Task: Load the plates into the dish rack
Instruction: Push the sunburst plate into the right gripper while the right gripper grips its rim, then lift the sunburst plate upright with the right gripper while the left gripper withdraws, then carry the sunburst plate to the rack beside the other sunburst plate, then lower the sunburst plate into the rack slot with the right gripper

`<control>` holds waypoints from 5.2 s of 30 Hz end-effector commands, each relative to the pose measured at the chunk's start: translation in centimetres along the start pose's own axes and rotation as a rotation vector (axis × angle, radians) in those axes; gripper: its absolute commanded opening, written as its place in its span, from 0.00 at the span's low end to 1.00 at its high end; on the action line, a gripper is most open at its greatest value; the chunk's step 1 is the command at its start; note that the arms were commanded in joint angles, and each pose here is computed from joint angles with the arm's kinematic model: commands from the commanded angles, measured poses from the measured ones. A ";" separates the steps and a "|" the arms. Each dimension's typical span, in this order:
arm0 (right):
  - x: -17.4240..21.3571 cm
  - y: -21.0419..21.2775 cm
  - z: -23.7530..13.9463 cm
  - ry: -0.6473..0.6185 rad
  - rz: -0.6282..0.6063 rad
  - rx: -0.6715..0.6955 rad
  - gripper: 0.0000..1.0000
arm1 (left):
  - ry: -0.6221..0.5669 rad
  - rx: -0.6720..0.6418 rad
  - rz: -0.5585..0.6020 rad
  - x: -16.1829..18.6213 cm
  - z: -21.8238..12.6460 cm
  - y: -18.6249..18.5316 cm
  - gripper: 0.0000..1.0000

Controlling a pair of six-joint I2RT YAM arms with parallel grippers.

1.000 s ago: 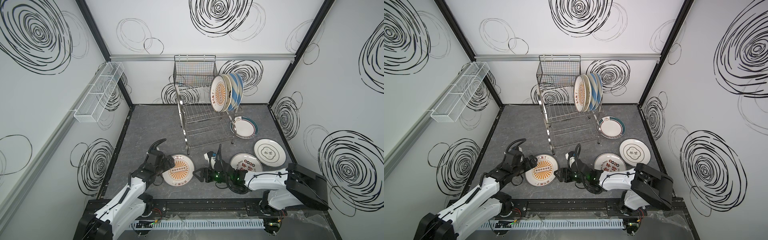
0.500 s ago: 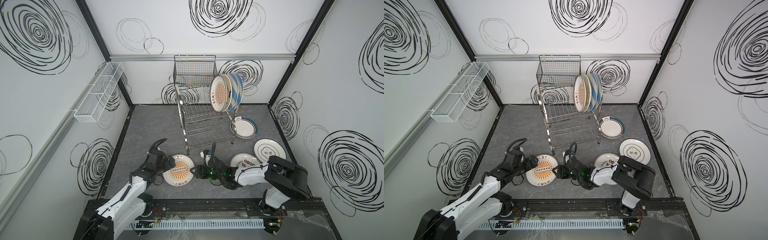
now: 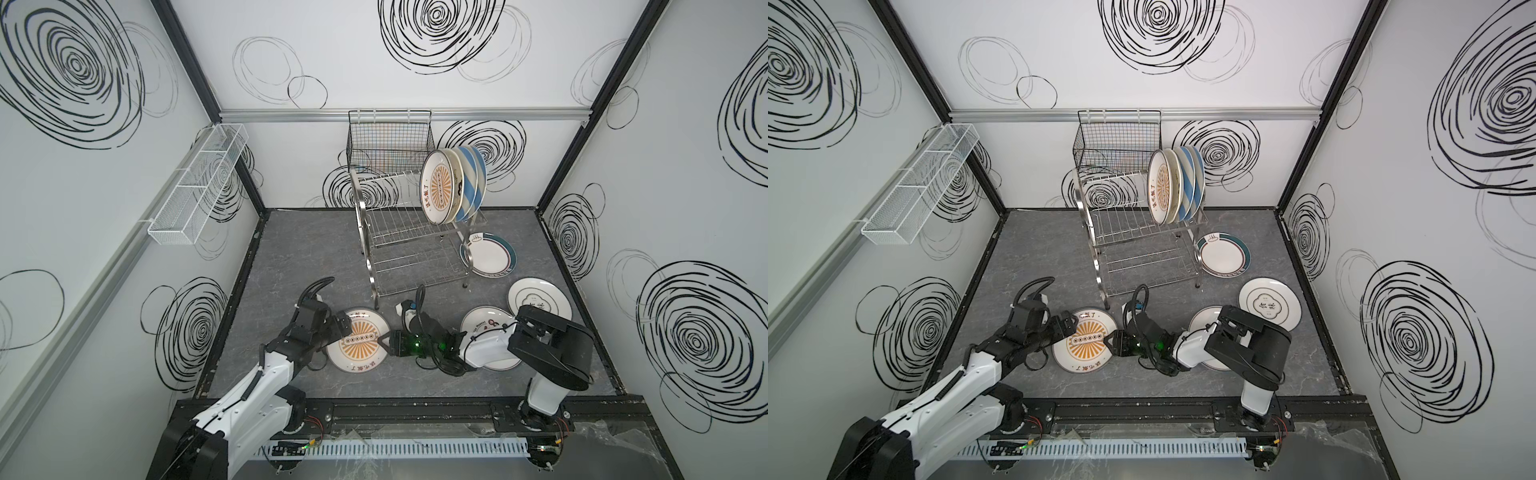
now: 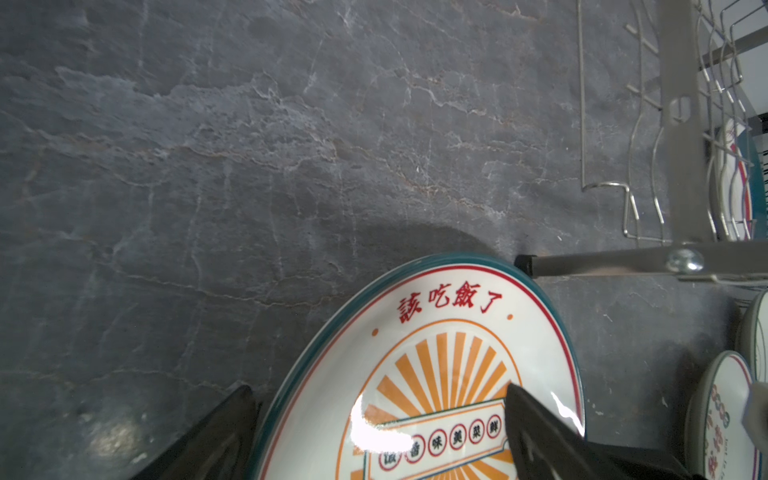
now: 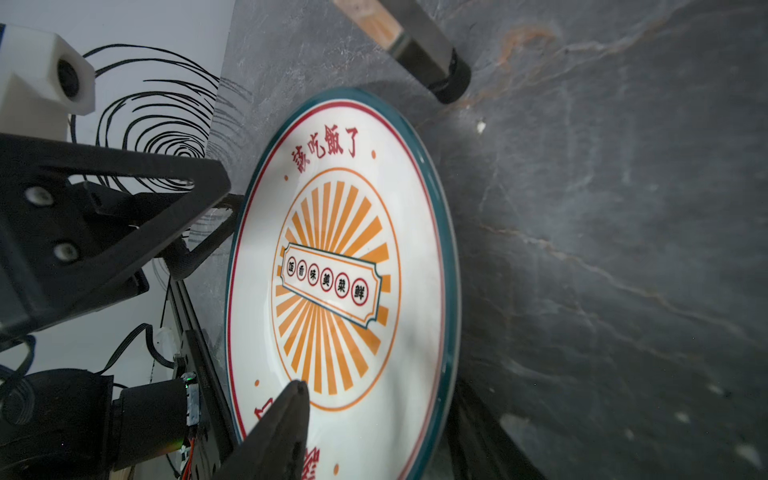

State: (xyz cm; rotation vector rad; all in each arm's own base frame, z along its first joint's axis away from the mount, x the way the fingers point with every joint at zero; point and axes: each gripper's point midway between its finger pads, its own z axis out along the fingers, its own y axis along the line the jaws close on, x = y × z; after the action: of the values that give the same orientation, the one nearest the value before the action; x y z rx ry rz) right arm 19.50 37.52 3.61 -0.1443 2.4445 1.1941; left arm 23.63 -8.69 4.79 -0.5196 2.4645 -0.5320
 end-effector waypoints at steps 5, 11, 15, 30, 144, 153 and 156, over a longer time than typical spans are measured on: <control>-0.8 0.4 1.1 -0.027 0.024 -0.024 0.51 | 0.017 0.027 0.028 0.9 0.6 -0.4 0.96; -0.9 0.2 1.0 -0.037 0.031 -0.009 0.40 | 0.023 0.043 0.048 1.6 0.5 -0.7 0.96; -1.1 0.3 0.6 -0.050 0.034 -0.006 0.33 | 0.025 0.052 0.056 1.8 0.4 -1.0 0.96; -1.4 0.9 -0.9 -0.067 0.035 0.004 0.09 | -0.013 0.088 0.065 1.9 -1.1 -2.0 0.96; -37.7 15.0 -27.0 -1.044 -0.460 1.071 0.00 | -0.155 0.436 0.259 -7.5 -7.9 -9.6 0.96; -37.1 13.8 -26.9 -1.023 -0.457 1.084 0.00 | -0.157 0.433 0.258 -7.5 -7.9 -9.5 0.96; -37.0 13.6 -27.1 -1.019 -0.459 1.084 0.03 | -0.156 0.432 0.257 -7.5 -7.8 -9.5 0.96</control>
State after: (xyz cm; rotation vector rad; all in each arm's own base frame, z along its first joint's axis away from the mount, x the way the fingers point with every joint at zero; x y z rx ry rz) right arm 41.43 22.99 42.39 0.1357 1.6650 -0.3458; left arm 26.65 -11.21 17.99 -0.0958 2.1784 -0.8520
